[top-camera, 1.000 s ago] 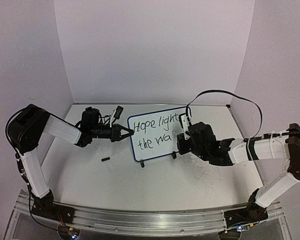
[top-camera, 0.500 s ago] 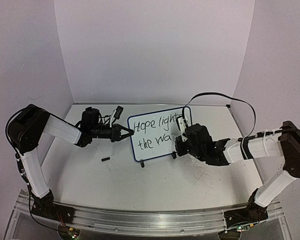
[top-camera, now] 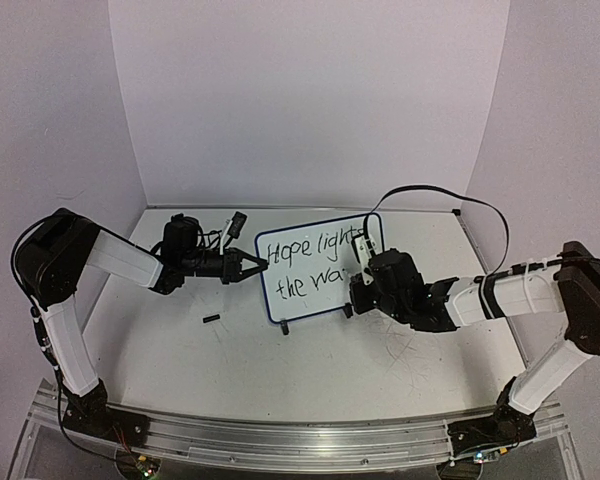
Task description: Write a sentence on the whiteboard
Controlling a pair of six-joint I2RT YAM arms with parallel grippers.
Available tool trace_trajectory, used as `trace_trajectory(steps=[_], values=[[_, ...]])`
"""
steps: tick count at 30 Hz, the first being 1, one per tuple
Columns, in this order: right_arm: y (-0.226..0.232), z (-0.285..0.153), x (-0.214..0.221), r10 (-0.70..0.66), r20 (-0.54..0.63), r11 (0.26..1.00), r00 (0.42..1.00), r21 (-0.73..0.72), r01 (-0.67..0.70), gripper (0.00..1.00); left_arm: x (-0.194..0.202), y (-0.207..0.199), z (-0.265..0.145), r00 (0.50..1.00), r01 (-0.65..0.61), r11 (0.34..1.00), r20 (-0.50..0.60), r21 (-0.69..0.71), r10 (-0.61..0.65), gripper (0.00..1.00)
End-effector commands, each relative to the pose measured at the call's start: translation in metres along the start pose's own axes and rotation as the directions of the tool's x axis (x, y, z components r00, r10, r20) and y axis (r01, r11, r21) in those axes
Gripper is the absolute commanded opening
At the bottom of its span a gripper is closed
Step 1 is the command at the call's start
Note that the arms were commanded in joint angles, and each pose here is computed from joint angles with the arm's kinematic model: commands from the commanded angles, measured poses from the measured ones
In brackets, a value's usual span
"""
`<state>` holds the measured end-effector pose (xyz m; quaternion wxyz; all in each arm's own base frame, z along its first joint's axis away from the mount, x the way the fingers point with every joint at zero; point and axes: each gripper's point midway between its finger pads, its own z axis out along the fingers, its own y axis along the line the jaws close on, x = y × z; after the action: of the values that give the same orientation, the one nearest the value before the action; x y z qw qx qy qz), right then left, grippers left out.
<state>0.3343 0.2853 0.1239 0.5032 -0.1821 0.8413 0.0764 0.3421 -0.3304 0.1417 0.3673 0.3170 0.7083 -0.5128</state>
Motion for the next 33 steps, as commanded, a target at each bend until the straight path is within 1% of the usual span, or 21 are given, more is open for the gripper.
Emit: trace_trajectory(steps=[1, 9, 14, 20, 33], values=[[0.000, -0.001, 0.010, 0.017, -0.021, 1.000, 1.000, -0.007, -0.018, 0.00, 0.022, 0.009, 0.003, 0.998, 0.010, 0.999, -0.067, -0.053, -0.014, 0.00], [-0.001, -0.001, 0.017, 0.002, -0.043, 1.000, 0.999, -0.005, -0.002, 0.00, 0.021, 0.009, 0.003, 0.998, 0.009, 0.999, -0.067, -0.052, -0.013, 0.00], [-0.009, -0.002, 0.016, 0.000, -0.042, 0.999, 0.999, 0.036, 0.002, 0.00, 0.021, 0.009, 0.003, 0.998, 0.009, 0.999, -0.066, -0.051, -0.012, 0.00], [-0.021, -0.003, 0.003, 0.013, -0.013, 0.996, 1.000, 0.089, -0.012, 0.00, 0.021, 0.009, 0.003, 0.998, 0.008, 0.999, -0.066, -0.051, -0.012, 0.00], [-0.023, -0.001, -0.032, 0.010, 0.076, 0.995, 0.997, 0.097, -0.018, 0.00, 0.021, 0.009, 0.003, 0.998, 0.007, 0.999, -0.067, -0.052, -0.010, 0.00]])
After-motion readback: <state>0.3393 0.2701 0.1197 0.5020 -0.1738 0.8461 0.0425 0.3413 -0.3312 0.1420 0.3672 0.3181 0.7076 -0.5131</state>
